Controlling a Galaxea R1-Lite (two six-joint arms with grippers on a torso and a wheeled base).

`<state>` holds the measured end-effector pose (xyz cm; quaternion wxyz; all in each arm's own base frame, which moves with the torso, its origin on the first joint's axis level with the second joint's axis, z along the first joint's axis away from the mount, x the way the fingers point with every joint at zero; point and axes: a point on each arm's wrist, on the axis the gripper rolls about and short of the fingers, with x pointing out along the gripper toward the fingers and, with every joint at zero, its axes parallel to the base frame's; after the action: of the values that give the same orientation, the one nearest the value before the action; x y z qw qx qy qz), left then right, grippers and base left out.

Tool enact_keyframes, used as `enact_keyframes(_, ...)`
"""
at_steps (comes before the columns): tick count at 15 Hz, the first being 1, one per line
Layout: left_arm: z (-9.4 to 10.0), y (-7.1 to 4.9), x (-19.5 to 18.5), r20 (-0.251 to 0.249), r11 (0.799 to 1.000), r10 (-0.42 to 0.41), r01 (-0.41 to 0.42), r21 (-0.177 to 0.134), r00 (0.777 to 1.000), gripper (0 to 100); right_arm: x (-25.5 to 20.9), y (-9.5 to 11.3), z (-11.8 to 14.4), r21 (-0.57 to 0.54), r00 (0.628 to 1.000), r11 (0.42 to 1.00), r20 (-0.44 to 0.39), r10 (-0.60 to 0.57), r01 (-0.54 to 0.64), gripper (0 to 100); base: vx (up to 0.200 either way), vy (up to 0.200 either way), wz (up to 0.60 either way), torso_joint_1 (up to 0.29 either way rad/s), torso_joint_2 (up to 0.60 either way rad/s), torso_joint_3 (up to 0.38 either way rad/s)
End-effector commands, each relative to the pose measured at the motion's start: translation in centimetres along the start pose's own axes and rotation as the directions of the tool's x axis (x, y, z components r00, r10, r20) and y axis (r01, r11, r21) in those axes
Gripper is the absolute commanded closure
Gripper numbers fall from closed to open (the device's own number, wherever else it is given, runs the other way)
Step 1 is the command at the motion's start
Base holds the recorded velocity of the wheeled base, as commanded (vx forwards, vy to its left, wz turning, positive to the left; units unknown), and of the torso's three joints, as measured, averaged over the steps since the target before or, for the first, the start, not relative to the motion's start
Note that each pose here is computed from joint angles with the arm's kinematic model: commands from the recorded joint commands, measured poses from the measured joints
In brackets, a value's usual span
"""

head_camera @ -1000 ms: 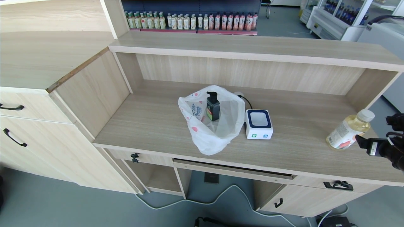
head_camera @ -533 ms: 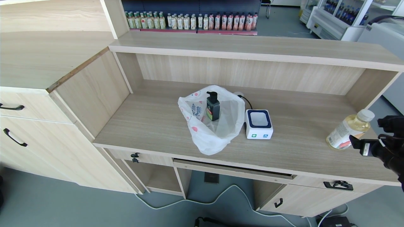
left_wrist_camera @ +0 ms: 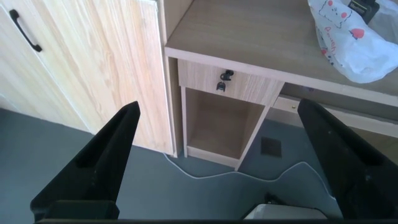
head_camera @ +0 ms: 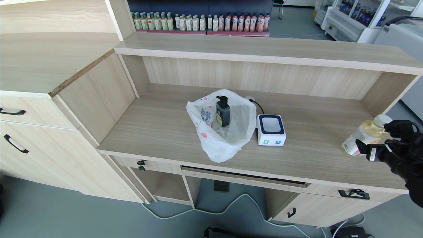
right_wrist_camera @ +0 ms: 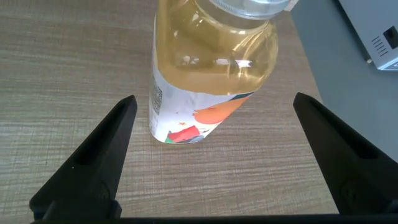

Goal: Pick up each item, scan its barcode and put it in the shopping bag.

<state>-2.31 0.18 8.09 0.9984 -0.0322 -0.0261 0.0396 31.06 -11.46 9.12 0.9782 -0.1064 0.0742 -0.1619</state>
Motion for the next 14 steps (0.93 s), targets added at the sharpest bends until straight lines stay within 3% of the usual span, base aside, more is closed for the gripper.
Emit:
enact_keyframes(1,0.0,0.0,0.0,0.001,1.000,0.000,0.000,0.000,1.000,0,0.4,0.2,-0.3,-0.001,1.000,1.000,-0.004,0.006,-0.006,0,0.000,0.000,0.00,0.000,0.00,0.000)
enact_keyframes(14,0.0,0.0,0.0,0.001,1.000,0.000,0.000,0.000,1.000,0,3.3,0.8,-0.5,-0.002,0.999,1.000,0.046,0.026,-0.026,0,0.000,0.000,0.00,0.000,0.00,0.000)
